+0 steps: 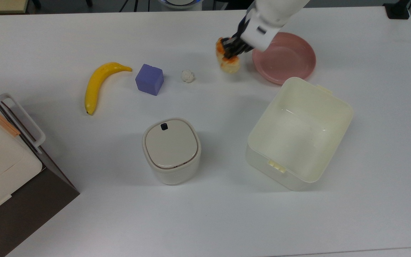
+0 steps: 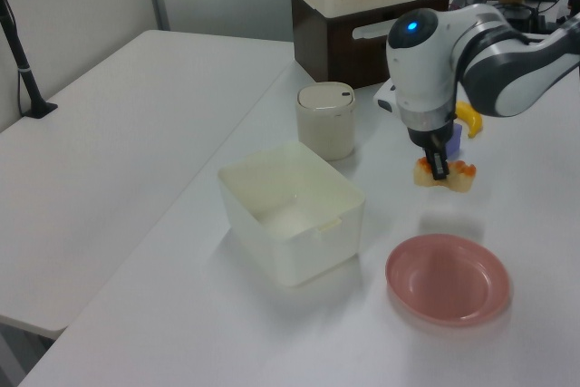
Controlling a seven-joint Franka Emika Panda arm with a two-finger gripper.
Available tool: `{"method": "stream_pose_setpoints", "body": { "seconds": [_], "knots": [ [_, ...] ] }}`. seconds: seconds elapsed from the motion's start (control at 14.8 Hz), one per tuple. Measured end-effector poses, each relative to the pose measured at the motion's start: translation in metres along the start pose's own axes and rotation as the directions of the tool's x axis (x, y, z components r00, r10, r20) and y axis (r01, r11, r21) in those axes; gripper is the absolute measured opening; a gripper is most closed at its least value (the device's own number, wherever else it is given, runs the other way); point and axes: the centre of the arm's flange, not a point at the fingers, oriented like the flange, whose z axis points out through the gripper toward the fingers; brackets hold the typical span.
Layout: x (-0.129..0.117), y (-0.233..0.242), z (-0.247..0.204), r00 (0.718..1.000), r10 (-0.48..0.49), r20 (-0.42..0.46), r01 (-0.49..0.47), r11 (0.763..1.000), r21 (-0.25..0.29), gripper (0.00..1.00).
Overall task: Put the bread on a plate
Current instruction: 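Carry the bread roll over the pink plate and lower it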
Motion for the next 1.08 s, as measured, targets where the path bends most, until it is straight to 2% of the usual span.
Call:
{"method": "stream_pose_setpoints", "body": {
  "seconds": [0.14, 0.41, 0.61, 0.88, 0.95, 1.01, 1.08],
  "knots": [
    [-0.008, -0.044, -0.021, 0.999, -0.024, -0.029, 0.024, 1.000, -0.012, 0.10],
    [0.000, -0.106, -0.012, 1.000, -0.011, -0.019, 0.011, 1.000, -0.025, 0.10],
    [0.006, -0.134, -0.006, 1.000, -0.003, -0.013, 0.003, 1.000, -0.031, 0.10],
    [0.012, -0.145, -0.003, 1.000, 0.021, -0.011, -0.021, 0.999, -0.031, 0.10],
    [0.013, -0.144, -0.005, 0.999, 0.034, -0.015, -0.034, 0.999, -0.028, 0.12],
    [0.015, -0.142, -0.009, 0.999, 0.048, -0.024, -0.048, 0.999, -0.024, 0.25],
    [0.016, -0.141, -0.011, 0.998, 0.052, -0.028, -0.052, 0.998, -0.023, 0.32]
  ]
}}
